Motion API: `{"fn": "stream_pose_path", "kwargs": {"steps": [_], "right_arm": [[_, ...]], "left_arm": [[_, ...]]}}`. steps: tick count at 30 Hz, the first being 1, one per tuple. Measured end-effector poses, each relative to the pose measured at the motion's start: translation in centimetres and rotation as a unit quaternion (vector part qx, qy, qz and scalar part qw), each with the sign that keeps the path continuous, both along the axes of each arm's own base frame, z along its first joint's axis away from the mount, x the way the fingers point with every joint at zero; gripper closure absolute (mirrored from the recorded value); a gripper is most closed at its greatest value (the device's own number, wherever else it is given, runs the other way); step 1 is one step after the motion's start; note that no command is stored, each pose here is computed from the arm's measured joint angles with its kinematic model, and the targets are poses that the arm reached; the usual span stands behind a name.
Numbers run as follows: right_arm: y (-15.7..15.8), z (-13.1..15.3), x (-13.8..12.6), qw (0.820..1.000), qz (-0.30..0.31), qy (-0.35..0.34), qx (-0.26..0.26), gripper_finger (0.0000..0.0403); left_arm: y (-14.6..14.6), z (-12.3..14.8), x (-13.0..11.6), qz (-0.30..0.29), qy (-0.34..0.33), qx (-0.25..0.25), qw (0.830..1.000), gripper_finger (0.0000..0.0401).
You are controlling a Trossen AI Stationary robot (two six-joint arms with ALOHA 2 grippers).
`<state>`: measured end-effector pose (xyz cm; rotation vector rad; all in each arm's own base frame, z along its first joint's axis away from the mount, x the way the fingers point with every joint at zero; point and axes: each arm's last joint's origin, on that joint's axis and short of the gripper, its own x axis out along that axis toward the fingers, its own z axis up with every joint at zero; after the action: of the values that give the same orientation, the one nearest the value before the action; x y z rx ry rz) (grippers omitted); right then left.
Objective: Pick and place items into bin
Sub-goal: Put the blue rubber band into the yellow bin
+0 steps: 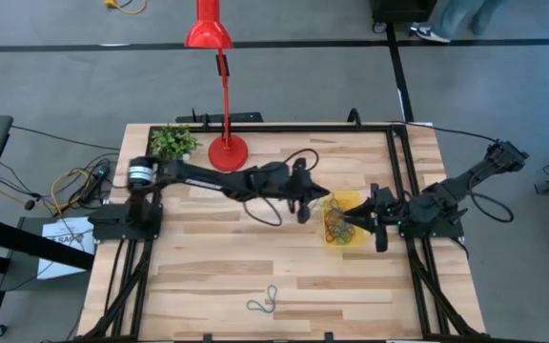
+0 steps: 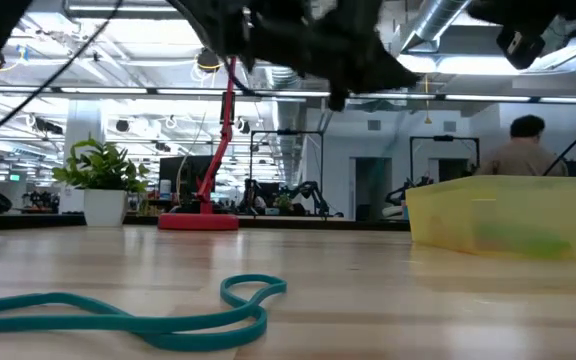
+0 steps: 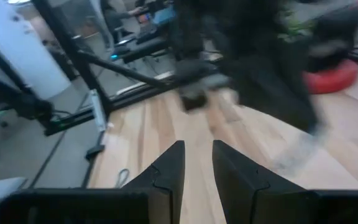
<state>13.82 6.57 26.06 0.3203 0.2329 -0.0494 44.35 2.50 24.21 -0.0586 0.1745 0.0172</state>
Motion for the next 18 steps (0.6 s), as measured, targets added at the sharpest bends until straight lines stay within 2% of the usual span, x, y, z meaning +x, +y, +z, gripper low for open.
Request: {"fn": "stream_pose_path", "kwargs": {"steps": [4, 6, 10, 12, 18], "right_arm": [[0.2, 0.3, -0.4, 1.0, 0.02, -0.007, 0.005, 0.0326], [0.2, 0.4, -0.5, 1.0, 0.025, -0.009, -0.009, 0.0326], [0.2, 0.3, -0.5, 0.999, 0.028, -0.007, -0.028, 0.0326], [0.2, 0.3, -0.5, 0.999, 0.028, -0.004, -0.03, 0.0326], [0.2, 0.2, -0.5, 0.999, 0.029, -0.003, -0.031, 0.0326]], "left_arm": [[1.4, -2.1, 2.8, 0.006, -0.002, 0.0, 1.0, 0.0401], [2.0, -2.8, 4.3, 0.001, -0.01, -0.001, 1.0, 0.0401], [2.9, -3.1, 6.9, 0.0, -0.018, -0.007, 1.0, 0.0401], [3.1, -3.3, 7.9, 0.001, -0.013, -0.016, 1.0, 0.0401], [2.9, -4.3, 9.4, -0.044, 0.046, -0.041, 0.997, 0.0401]]}}
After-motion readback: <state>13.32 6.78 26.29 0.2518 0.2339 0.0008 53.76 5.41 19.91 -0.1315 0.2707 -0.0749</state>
